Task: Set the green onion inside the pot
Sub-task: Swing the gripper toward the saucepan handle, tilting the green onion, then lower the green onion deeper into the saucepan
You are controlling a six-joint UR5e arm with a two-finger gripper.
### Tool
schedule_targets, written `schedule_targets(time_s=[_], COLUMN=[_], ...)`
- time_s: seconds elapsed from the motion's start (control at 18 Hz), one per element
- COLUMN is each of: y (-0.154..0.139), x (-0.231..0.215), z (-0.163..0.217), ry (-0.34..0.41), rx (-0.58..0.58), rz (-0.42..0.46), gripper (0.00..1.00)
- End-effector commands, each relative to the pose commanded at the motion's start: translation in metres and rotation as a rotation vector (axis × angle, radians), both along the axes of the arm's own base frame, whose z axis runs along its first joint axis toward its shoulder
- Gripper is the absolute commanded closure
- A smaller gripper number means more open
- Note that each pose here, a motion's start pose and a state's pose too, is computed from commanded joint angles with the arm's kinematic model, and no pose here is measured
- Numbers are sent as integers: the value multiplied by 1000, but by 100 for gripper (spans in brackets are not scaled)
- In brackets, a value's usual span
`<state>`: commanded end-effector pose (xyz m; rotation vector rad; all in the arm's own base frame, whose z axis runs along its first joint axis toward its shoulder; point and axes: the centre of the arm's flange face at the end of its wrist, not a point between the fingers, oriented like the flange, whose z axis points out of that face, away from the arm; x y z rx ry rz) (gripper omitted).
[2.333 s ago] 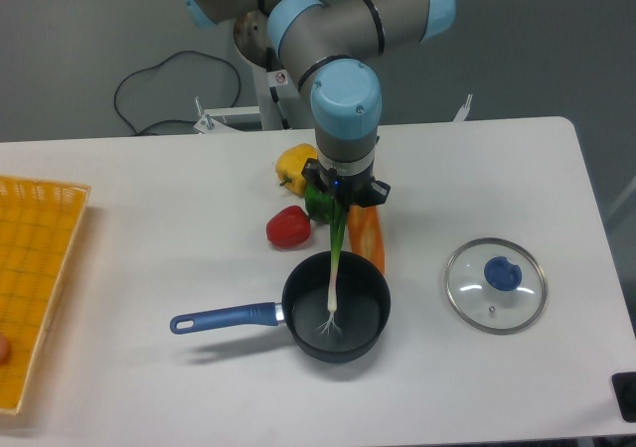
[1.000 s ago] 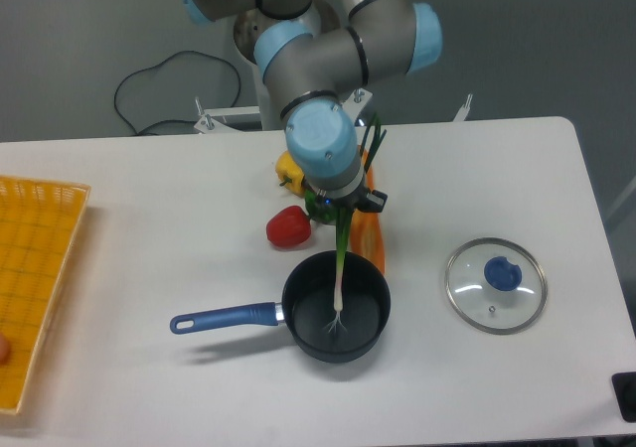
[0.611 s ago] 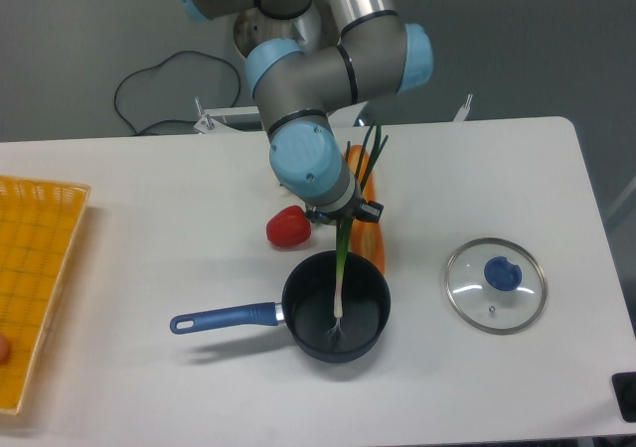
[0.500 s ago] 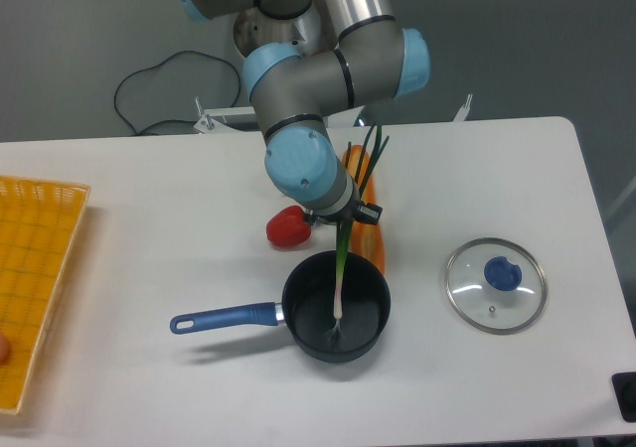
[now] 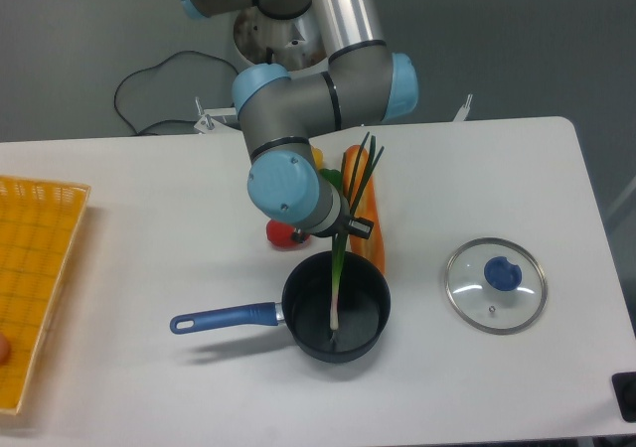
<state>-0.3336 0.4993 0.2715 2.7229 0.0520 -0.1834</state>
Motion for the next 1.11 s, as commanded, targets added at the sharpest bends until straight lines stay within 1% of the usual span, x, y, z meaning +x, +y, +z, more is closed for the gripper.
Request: schedule_targets(time_s=[0.28,0.5,0.61,0.78,0.83,0.94,1.06,1.11], y=[-2,3,3,4,3,4,4,4], x=[0,3,3,3,4,4,4,4], z=[-1,-3,-4,-4,-4,-4,-4,-3], ry=[6,12,12,10,10,11,10,11], rx=[-26,-36,-36,-37,-39,-39,-38,-37], rz=[-7,-20,-20,-23,-26,-31,-34,-34], gripper=[90,90,87,64,52,41,28,24])
